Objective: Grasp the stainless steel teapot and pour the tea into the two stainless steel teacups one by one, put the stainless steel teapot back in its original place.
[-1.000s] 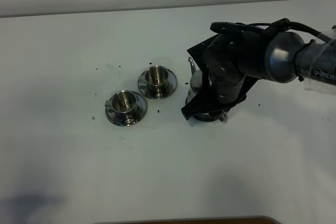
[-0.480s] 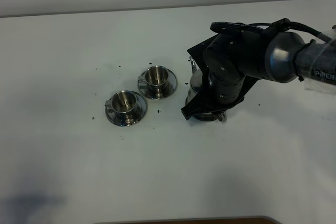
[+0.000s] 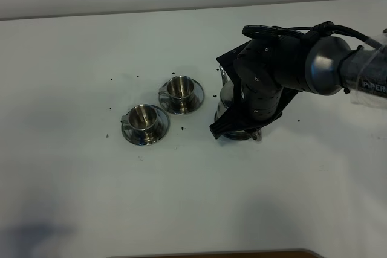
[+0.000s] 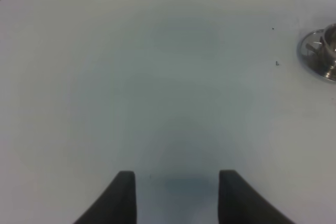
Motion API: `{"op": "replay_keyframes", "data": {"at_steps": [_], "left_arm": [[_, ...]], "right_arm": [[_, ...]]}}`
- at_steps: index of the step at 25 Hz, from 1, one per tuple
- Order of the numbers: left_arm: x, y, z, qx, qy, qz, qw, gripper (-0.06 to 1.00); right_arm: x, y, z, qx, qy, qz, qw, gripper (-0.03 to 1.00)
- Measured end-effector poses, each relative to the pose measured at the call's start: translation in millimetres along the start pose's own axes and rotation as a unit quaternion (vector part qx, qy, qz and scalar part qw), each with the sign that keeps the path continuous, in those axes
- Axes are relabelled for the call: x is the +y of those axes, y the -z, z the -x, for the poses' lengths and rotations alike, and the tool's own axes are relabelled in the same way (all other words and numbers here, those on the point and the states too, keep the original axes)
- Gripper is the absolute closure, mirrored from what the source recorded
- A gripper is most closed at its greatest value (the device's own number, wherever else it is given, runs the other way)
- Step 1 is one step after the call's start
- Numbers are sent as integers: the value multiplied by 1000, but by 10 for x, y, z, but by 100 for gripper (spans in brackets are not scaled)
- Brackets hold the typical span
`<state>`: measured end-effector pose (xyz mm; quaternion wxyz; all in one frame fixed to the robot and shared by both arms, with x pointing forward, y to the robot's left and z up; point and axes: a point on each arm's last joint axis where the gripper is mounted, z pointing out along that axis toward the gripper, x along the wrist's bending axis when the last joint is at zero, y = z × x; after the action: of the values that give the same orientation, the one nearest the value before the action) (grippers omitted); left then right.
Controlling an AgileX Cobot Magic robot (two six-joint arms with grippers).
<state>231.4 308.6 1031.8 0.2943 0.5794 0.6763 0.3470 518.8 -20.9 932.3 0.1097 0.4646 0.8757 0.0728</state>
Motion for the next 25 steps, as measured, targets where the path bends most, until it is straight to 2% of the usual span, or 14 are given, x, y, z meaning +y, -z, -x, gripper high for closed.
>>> {"op": "replay_keyframes", "data": {"at_steps": [18,25], "left_arm": [[0,0,0,0,0,0,1000,52],[0,0,0,0,0,0,1000,52]], "right_arm": [[-4,91,20,-1,-2,2,1000,77],[15,265,57,-2,13,25,1000,77]]}}
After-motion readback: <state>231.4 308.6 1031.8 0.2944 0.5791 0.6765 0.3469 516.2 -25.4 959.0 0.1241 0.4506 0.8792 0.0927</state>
